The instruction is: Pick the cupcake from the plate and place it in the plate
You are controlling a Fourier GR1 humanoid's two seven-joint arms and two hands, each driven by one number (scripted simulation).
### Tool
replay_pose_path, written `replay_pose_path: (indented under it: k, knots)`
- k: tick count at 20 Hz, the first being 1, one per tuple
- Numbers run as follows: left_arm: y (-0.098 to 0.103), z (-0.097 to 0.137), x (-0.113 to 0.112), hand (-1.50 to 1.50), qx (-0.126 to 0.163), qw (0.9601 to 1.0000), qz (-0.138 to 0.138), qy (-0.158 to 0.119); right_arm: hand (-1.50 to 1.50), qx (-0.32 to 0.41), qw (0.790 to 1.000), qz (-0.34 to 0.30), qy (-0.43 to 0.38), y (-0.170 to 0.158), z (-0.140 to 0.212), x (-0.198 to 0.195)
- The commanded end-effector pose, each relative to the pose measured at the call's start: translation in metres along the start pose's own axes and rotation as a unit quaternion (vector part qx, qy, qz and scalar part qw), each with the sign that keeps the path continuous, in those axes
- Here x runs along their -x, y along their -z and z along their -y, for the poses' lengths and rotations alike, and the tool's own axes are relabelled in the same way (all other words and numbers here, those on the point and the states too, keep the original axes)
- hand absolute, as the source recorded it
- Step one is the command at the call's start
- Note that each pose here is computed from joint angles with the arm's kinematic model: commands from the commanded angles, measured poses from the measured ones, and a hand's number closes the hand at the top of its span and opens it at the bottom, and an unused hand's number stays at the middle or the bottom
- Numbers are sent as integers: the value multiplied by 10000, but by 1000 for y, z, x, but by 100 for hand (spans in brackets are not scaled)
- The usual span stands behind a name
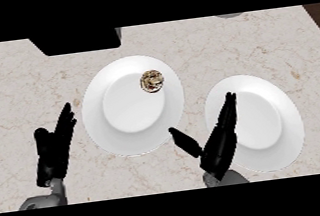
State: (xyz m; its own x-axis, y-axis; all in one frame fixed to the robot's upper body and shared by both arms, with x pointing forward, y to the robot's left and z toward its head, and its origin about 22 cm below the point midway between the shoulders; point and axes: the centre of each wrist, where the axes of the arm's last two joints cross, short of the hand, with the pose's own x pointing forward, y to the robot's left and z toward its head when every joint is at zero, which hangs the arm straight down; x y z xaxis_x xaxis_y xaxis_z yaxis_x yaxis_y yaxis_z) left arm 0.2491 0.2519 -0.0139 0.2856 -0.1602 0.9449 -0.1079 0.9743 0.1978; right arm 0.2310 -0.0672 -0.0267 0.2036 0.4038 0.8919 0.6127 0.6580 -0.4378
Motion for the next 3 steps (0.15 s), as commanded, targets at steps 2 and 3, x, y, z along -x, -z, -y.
replay_pose_path:
  k: [2, 3]
  knots:
    - [13, -10, -8, 0, 8, 10000, 24, -12, -150, 110, 9996, -125, -212, 5, 7, 12]
    - [-2, -7, 1, 0, -32, 10000, 34, -9, -150, 96, 9994, -117, -297, -15, 10, 28]
